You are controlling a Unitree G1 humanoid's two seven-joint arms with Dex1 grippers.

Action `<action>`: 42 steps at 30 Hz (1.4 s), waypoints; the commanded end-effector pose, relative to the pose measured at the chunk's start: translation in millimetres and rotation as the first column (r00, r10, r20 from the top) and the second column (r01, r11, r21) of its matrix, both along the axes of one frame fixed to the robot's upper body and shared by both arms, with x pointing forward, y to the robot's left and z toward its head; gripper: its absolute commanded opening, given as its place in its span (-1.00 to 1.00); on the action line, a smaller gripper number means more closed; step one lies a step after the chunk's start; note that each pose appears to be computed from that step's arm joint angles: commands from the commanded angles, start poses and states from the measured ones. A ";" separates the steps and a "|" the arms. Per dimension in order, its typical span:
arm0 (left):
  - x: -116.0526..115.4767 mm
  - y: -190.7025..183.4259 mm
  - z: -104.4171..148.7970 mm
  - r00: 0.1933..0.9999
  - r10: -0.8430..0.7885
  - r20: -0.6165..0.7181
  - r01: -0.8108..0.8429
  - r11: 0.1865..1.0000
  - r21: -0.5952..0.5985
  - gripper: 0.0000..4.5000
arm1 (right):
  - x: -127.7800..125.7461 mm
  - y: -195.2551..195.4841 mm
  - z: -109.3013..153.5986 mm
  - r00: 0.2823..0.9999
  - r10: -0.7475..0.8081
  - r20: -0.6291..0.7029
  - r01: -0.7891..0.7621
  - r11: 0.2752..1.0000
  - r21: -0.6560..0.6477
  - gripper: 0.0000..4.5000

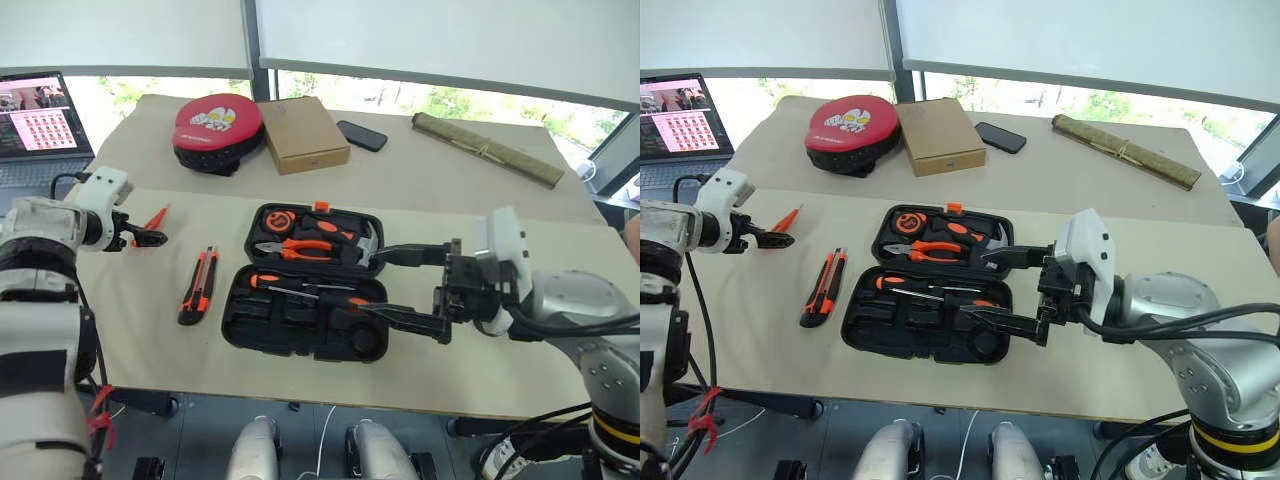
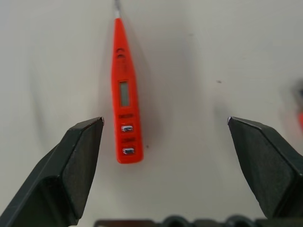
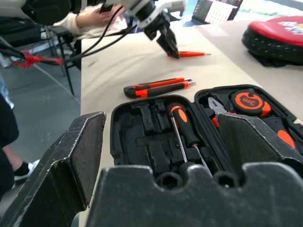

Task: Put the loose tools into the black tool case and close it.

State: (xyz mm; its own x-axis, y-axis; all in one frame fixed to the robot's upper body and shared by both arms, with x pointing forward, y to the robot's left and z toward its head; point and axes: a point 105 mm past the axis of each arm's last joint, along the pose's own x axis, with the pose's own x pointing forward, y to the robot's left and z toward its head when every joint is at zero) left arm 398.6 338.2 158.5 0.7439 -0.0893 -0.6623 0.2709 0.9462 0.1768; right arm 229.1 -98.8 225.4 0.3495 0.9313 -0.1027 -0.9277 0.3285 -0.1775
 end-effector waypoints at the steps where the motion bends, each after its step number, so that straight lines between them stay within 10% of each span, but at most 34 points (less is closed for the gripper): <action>1: 7.0 -5.3 7.5 1.000 0.017 0.023 -0.016 1.000 -0.008 1.00 | -3.5 -5.8 11.6 0.997 -0.050 0.056 0.050 0.999 0.010 0.94; 7: 8.6 -11.8 -5.4 0.999 0.039 0.000 -0.039 0.999 -0.038 0.68 | -4.9 -11.1 17.3 0.993 -0.093 0.067 0.091 0.995 0.026 1.00; 16: 6.7 -6.2 -4.7 0.997 0.074 0.009 -0.073 0.996 -0.059 -0.82 | -15.1 -11.2 17.3 0.996 -0.062 0.058 0.063 0.998 -0.003 1.00; 34: -6.2 -22.7 37.4 0.966 -0.240 0.098 0.253 0.955 -0.154 -0.83 | -13.9 -11.2 8.4 0.998 -0.053 0.020 0.053 0.999 -0.011 1.00; 42: -43.9 -77.7 54.3 0.682 -0.718 0.136 0.731 0.673 -0.111 -0.83 | -16.0 -16.0 1.7 0.998 -0.061 -0.007 0.061 0.998 -0.030 1.00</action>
